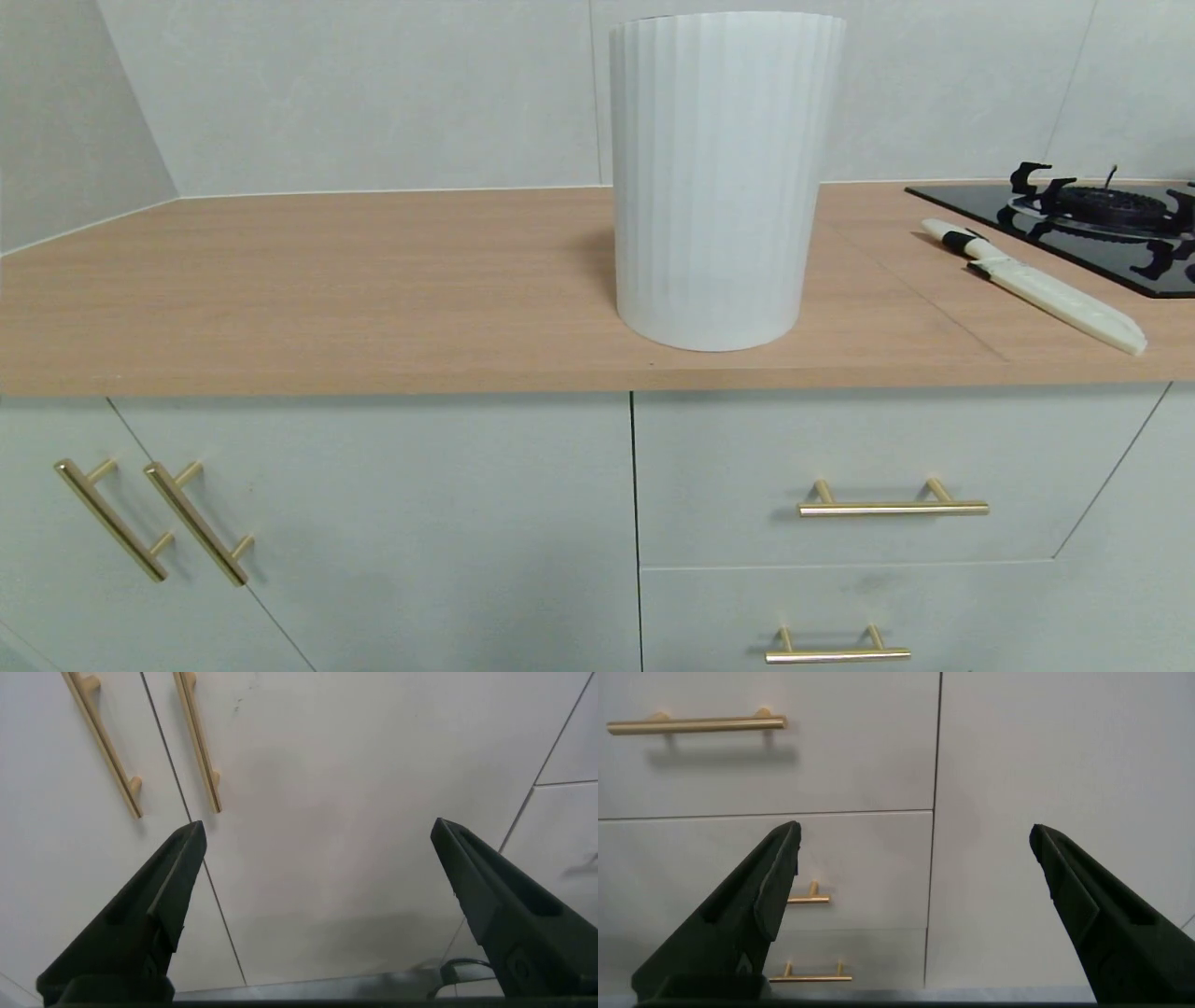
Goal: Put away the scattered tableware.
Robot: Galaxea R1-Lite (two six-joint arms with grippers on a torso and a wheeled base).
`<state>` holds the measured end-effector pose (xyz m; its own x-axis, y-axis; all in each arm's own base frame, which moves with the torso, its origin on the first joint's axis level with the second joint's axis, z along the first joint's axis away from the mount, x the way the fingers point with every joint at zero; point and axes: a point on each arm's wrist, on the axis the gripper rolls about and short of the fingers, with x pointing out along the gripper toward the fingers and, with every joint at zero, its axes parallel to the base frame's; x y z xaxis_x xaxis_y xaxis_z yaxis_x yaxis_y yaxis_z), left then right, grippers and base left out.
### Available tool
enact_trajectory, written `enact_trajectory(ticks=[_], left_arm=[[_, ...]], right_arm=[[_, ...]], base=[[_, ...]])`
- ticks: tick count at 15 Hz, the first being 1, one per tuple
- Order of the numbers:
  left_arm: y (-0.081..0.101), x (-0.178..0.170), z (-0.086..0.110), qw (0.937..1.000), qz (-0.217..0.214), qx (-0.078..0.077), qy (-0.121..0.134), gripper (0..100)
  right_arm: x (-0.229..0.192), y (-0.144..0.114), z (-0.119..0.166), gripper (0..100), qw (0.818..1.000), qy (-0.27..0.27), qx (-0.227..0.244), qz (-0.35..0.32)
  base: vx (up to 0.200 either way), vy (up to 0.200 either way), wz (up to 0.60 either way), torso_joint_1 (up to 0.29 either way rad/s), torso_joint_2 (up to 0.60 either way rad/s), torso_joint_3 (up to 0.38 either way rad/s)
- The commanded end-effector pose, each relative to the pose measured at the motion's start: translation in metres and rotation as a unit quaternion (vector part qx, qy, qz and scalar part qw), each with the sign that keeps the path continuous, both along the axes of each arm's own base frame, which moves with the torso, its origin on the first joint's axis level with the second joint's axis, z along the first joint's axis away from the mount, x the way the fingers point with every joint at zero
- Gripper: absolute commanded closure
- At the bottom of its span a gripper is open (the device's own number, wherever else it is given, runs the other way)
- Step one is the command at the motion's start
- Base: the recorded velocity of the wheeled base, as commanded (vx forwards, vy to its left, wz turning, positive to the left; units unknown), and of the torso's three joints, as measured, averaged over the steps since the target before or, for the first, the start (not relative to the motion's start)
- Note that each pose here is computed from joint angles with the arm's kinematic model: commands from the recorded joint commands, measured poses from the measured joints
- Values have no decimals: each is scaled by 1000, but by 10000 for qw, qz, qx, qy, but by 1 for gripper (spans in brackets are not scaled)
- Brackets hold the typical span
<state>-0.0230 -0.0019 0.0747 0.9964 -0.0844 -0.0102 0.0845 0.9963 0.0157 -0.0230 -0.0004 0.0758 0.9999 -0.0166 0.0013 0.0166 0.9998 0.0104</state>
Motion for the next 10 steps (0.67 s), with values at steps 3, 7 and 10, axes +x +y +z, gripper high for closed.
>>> enact_trajectory(ticks=[3, 7, 10], left_arm=[[0, 0, 0, 10000, 0, 1, 3, 0], [0, 0, 0, 10000, 0, 1, 3, 0], [0, 0, 0, 10000, 0, 9, 2, 0]], right_arm=[[0, 0, 0, 0, 10000, 6, 2, -1], [0, 0, 0, 0, 10000, 6, 2, 6], [0, 0, 0, 0, 10000, 6, -6, 6]], base=[[0, 0, 0, 0, 0, 0], [0, 0, 0, 0, 0, 0], [0, 0, 0, 0, 0, 0]])
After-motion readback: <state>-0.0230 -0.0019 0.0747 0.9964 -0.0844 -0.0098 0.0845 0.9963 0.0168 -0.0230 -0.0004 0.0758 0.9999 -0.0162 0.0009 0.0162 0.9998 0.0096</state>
